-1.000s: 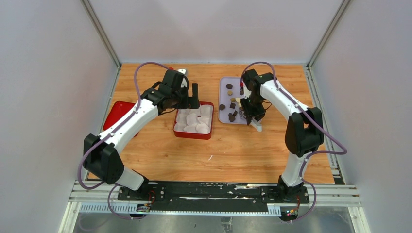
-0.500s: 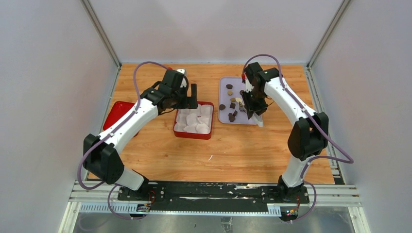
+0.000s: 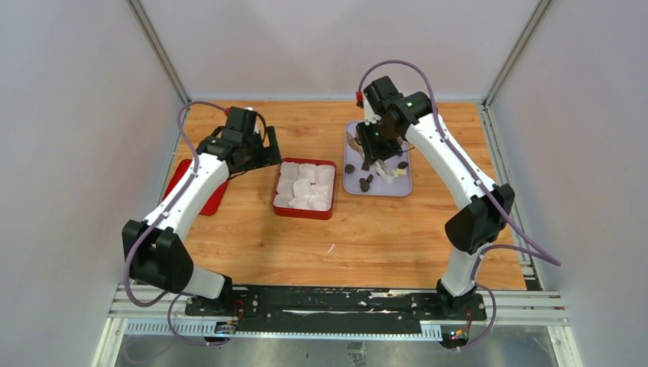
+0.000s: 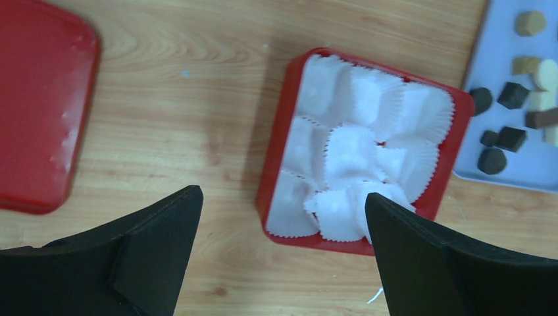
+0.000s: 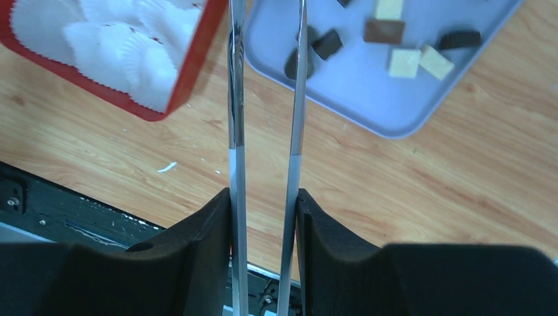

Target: Pack the chocolate

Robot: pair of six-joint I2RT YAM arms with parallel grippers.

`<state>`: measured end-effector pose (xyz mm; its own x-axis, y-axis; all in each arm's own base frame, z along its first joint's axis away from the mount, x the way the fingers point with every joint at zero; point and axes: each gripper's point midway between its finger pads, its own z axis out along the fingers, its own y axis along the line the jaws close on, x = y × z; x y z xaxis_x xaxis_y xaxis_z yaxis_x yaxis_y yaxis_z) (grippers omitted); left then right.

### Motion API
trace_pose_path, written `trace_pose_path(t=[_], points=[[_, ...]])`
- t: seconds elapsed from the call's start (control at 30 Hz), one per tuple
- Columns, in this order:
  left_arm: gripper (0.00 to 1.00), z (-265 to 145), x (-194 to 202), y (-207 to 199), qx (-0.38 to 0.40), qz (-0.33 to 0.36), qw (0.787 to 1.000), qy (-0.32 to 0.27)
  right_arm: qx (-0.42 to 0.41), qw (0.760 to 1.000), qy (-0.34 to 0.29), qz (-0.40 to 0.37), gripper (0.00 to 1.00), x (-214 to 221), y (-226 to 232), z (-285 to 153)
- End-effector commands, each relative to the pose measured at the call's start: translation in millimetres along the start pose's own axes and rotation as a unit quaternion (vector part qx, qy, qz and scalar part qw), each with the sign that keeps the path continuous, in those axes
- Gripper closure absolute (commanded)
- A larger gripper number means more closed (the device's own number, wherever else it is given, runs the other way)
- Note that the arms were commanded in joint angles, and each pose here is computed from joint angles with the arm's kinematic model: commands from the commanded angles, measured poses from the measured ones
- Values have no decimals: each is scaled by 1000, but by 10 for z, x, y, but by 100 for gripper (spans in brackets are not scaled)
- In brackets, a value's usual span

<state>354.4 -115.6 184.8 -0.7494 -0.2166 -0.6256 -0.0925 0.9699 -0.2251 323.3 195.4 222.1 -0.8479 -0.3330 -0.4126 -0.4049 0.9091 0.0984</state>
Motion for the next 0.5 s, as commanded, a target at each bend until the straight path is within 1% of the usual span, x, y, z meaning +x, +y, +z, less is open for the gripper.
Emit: trace_pose_path(t=[0.0,0.2,0.33,0.47], points=[[0,21,253,336,-41,-46,997,39,-27,999,-3,-25,91,-144,384,12],[0,152,422,447,-57,-42,995,68,-67,996,-13,-60,91,-292,936,157],[0,213,561,305,-10,-57,994,91,-93,993,-5,-71,92,-284,1254,348],[0,263,734,218,30,-77,992,99,-99,992,1,-72,91,-299,1387,517]])
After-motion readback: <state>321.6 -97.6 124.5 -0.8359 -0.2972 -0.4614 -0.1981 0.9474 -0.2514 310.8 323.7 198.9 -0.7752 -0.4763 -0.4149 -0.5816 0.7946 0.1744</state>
